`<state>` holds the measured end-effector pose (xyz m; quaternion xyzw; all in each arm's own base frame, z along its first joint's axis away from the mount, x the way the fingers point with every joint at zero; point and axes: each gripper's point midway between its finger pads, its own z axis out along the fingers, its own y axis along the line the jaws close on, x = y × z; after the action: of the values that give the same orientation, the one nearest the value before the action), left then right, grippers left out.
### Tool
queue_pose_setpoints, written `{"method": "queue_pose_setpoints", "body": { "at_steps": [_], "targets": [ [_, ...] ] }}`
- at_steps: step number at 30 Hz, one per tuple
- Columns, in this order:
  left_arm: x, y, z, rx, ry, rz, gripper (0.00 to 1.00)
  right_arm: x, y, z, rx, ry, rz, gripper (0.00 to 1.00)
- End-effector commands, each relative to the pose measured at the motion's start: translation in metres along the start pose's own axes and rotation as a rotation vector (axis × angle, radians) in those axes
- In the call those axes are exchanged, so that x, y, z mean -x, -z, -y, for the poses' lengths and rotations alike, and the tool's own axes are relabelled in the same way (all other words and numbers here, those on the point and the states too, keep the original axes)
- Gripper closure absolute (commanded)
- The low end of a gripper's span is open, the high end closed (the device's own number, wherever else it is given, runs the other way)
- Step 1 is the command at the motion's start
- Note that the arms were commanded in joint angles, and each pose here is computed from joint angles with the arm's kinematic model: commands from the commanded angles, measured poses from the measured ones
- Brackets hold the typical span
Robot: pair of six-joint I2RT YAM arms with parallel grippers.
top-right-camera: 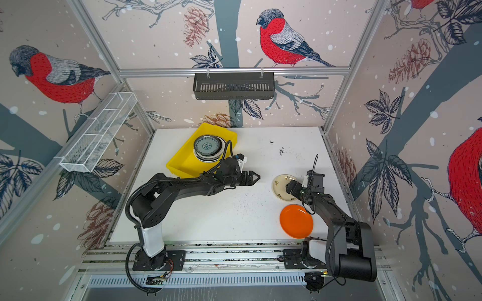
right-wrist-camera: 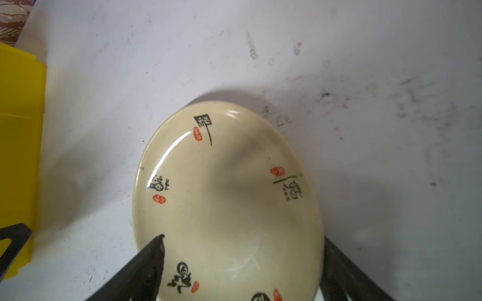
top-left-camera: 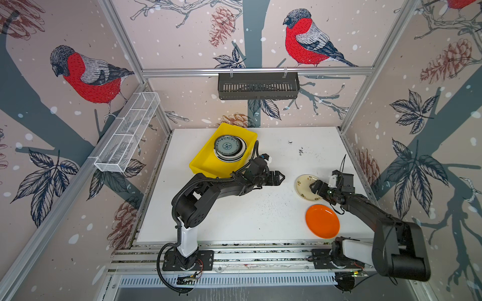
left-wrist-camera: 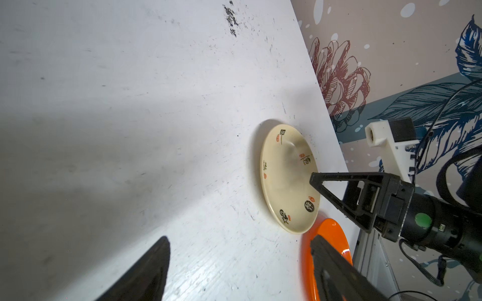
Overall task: Place the plates into the plastic bin on the countertop
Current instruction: Move the plate to the middle-right of the table.
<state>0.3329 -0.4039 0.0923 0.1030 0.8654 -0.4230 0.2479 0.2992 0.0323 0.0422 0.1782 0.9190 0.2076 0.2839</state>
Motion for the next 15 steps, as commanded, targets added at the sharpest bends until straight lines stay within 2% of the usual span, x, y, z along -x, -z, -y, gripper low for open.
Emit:
{"method": "queue_pose_setpoints", "body": {
  "at_steps": [1, 7, 10, 15],
  "targets": [
    [0.001, -0.008, 0.012, -0.074, 0.017, -0.01, 0.16, 0.008, -0.006, -0.021, 0.079, 0.059, 0.012, 0.1],
    [-0.002, -0.026, 0.004, -0.07, 0.028, -0.036, 0.21, 0.005, -0.019, -0.063, 0.135, 0.207, -0.035, 0.1],
    [-0.004, -0.035, 0.001, -0.065, 0.036, -0.058, 0.24, 0.001, -0.019, -0.075, 0.2, 0.198, -0.055, 0.1],
    [-0.003, -0.039, -0.01, -0.018, 0.038, -0.054, 0.27, 0.004, -0.008, -0.073, 0.171, 0.199, -0.023, 0.09]
  ]
}}
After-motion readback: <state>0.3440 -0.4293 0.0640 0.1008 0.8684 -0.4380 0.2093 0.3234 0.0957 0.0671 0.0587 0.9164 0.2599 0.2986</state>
